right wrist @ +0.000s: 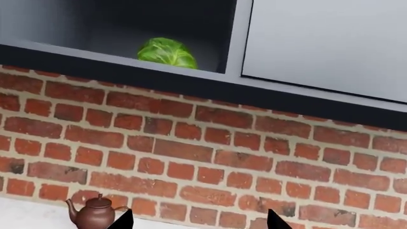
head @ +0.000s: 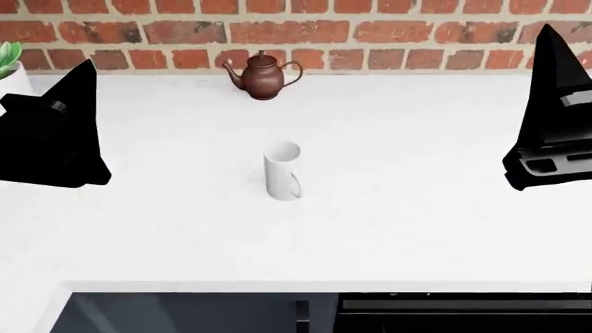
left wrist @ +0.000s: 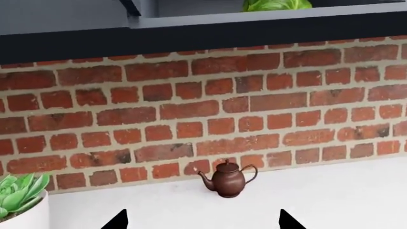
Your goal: A wet mug is on the counter and needs to be dried. Pick it up and place it upside down in the open cabinet.
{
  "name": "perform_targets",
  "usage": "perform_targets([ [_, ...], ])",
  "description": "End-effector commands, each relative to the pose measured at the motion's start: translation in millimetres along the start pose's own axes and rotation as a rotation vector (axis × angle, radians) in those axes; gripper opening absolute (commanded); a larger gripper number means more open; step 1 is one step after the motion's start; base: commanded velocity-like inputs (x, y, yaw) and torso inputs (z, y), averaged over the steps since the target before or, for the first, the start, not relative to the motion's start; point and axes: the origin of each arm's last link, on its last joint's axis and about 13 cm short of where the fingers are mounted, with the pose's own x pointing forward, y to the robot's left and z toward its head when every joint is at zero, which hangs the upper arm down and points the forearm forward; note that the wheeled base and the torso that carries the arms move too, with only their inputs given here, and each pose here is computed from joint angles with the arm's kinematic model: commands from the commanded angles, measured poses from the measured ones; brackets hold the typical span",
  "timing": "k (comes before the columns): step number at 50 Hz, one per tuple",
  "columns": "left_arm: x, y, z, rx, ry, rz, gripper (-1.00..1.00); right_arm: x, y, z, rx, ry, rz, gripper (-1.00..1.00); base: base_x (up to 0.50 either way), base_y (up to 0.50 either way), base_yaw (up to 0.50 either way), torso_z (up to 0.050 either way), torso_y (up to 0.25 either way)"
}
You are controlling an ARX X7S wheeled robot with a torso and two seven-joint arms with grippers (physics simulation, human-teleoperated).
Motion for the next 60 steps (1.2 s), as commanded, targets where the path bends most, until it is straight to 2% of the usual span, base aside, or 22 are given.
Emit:
perform_targets([
  [1,1,1.1,-4,-0.006,0.007,0.003,1.00,-1,0.4,1,-0.006,0.001,0.016,1.00,0.41,0.14,0.00,0.000,0.000],
  [29,1,-0.1,-8,0.017,0.012,-0.035,1.00,-4,-2.2,2,-0.008,0.007,0.028,1.00,0.34,0.08,0.00,0.000,0.001],
  [34,8,0.3,-16,0.056,0.056,-0.147,1.00,-5,-4.1,0,-0.008,0.033,0.050,1.00,0.00,0.00,0.00,0.000,0.002],
  [40,20,2.8,-37,0.125,0.096,-0.394,1.00,-4,-6.6,-3,-0.010,0.048,0.082,1.00,0.00,0.00,0.00,0.000,0.000],
  [49,37,11.3,-60,0.150,0.097,-0.544,1.00,-4,-10.0,-4,-0.005,0.046,0.083,1.00,0.00,0.00,0.00,0.000,0.000],
  [60,43,13.0,-69,0.153,0.116,-0.618,1.00,-3,-13.2,-8,0.006,0.054,0.075,1.00,0.00,0.00,0.00,0.000,0.000],
])
